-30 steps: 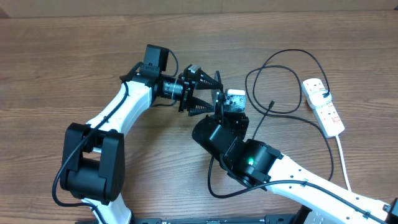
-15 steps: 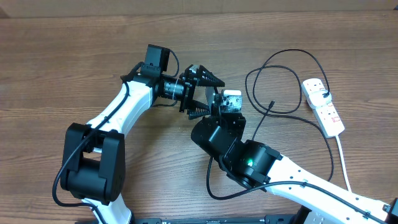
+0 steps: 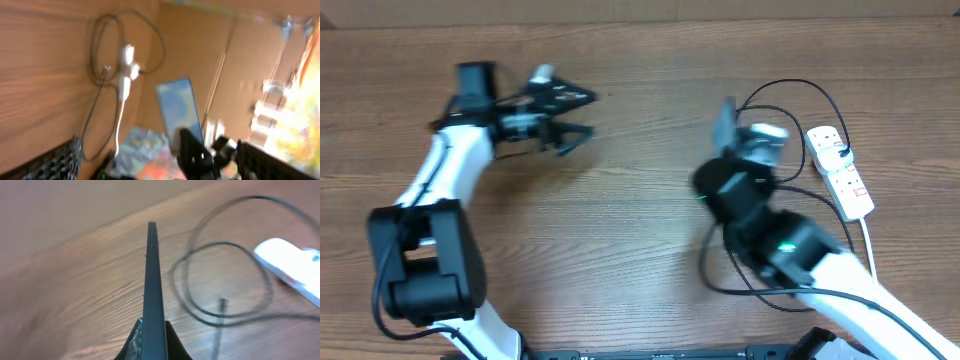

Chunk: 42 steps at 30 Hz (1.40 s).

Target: Plug charger to phone and switch on socket

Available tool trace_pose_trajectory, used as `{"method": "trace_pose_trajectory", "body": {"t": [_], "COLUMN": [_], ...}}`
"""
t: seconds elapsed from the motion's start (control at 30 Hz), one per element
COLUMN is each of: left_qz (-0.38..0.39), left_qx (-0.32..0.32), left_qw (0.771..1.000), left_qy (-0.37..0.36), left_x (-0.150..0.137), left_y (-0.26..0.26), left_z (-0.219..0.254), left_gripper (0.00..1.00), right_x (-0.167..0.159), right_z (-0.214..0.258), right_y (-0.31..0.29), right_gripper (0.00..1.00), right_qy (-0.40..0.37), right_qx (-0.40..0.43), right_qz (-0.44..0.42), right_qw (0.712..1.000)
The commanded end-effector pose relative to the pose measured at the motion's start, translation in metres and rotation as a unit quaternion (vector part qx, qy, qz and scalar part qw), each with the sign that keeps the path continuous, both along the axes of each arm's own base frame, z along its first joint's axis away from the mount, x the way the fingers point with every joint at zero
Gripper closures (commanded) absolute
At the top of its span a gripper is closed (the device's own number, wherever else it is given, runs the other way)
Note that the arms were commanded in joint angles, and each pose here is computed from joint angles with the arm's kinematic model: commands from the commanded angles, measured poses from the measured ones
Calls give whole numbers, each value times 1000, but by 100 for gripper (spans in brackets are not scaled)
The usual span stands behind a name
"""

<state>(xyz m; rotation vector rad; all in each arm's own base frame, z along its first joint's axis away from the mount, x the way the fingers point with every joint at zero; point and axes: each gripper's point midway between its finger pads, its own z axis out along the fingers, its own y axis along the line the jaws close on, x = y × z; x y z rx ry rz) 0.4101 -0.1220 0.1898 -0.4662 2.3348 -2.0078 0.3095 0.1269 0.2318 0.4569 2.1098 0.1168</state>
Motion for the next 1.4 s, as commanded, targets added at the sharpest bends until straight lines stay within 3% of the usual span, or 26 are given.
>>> {"method": "trace_pose_trajectory", "body": {"t": [0.0, 0.1, 0.17, 0.27, 0.43, 0.57, 0.73, 0.87, 1.07, 1.2, 1.37], "left_qz": [39, 50, 45, 40, 60, 116, 118, 83, 57, 48, 70], "left_qx": [120, 245, 295, 328, 347, 329, 248, 169, 129, 119, 150], "left_qw": [990, 968, 954, 944, 935, 936, 960, 981, 990, 991, 983], "left_qy": [-67, -6, 21, 17, -45, -41, -46, -54, 13, 31, 85], "left_x": [-17, -54, -80, -109, -134, -140, -140, -135, -123, -113, -106], "left_y": [43, 78, 92, 101, 99, 93, 68, 36, -9, -33, -46], "left_z": [-7, -28, -29, -12, 30, 56, 76, 78, 47, 39, 20], "left_gripper": [0, 0, 0, 0, 0, 0, 1, 0, 0, 2, 11], "right_x": [-9, -11, -7, 3, 11, 2, -7, -14, -19, -22, -25], "right_z": [24, 11, 4, -5, -26, -38, -40, -31, -29, -30, -30], "right_y": [-39, -43, -34, -9, 42, 69, 88, 107, 122, 130, 138], "right_gripper": [96, 96, 96, 96, 96, 96, 96, 96, 96, 96, 96], "right_qy": [-1, 43, 57, 55, 66, 79, 76, 68, 78, 99, 104], "right_qx": [148, 219, 256, 316, 457, 535, 595, 601, 630, 668, 695], "right_qz": [-68, -65, -40, 10, 81, 145, 181, 216, 185, 141, 102], "right_qw": [987, 973, 964, 947, 883, 828, 780, 767, 750, 724, 704]}}
